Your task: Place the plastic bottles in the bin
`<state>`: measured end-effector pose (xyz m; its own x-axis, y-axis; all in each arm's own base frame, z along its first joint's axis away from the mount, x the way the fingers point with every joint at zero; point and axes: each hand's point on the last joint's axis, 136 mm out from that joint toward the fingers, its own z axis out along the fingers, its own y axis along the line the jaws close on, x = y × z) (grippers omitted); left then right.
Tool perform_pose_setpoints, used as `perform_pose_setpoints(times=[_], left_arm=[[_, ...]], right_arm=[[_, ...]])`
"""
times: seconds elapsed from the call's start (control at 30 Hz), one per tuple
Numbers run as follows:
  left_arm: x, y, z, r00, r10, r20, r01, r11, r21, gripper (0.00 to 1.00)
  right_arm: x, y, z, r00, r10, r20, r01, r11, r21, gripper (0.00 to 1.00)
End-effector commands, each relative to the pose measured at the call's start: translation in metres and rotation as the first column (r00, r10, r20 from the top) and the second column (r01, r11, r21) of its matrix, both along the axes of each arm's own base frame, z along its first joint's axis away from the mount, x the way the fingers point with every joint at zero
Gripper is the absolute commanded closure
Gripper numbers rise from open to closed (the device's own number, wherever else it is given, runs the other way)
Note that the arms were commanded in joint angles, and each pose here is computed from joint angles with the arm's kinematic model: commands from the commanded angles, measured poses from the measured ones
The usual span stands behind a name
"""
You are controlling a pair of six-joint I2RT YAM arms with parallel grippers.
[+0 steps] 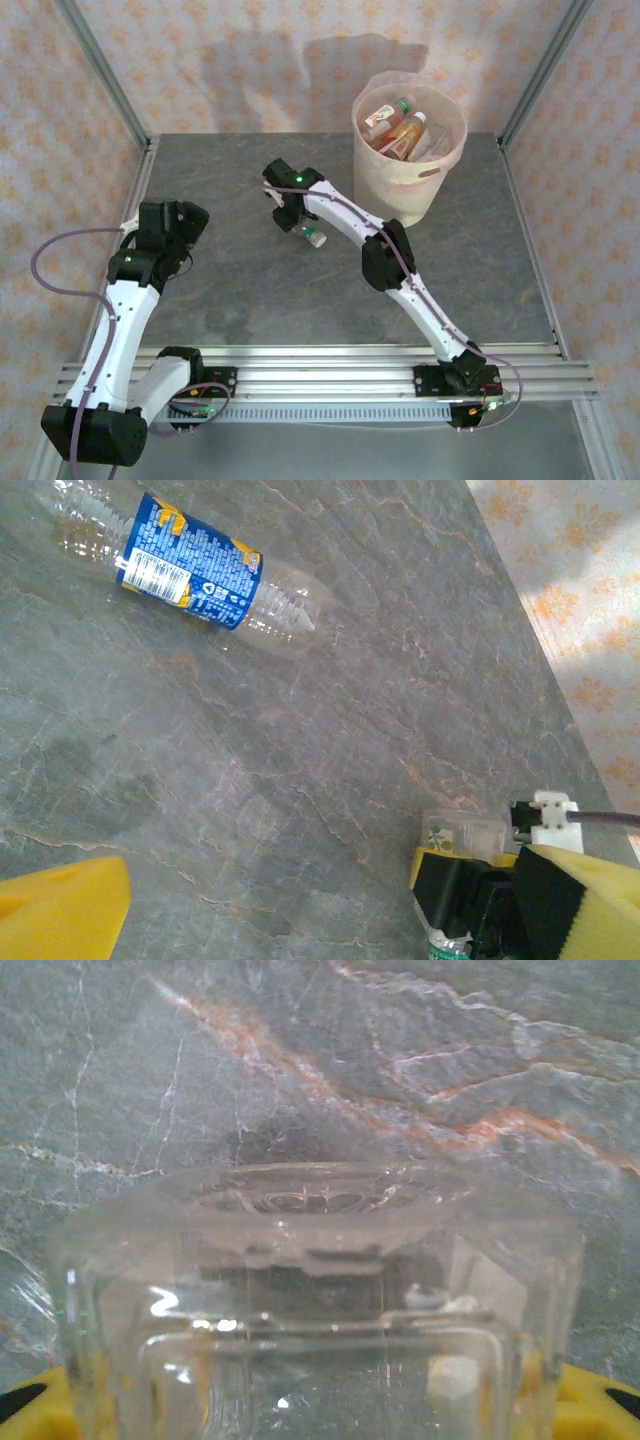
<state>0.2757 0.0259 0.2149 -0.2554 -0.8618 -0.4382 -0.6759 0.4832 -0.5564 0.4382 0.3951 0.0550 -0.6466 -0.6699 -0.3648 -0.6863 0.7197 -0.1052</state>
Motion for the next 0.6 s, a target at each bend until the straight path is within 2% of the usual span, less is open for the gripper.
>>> perform_pose_setpoints(times=[0.0, 0.23, 0.43, 0.57], left_arm=[[-0.006, 0.007, -0.005, 0.999, 0.004, -0.035, -0.002, 0.999, 0.041, 0.0], [-0.004, 0.008, -0.001, 0.999, -0.015, -0.04, 0.017, 0.997, 0.069, 0.0], [-0.001, 0.009, 0.005, 0.999, -0.032, -0.012, 0.033, 0.995, 0.091, 0.0], [0.0, 0.01, 0.01, 0.999, -0.041, 0.007, 0.04, 0.993, 0.111, 0.0]], right_arm=[[0.011, -0.005, 0.104, 0.98, -0.144, 0.136, 0.123, 0.981, 0.15, 0.75], [-0.002, -0.03, 0.246, 0.917, -0.325, 0.232, 0.211, 0.888, 0.409, 0.79], [-0.012, -0.072, 0.346, 0.843, -0.475, 0.253, 0.238, 0.75, 0.617, 0.8], [-0.003, -0.119, 0.394, 0.737, -0.62, 0.27, 0.282, 0.644, 0.711, 0.8]])
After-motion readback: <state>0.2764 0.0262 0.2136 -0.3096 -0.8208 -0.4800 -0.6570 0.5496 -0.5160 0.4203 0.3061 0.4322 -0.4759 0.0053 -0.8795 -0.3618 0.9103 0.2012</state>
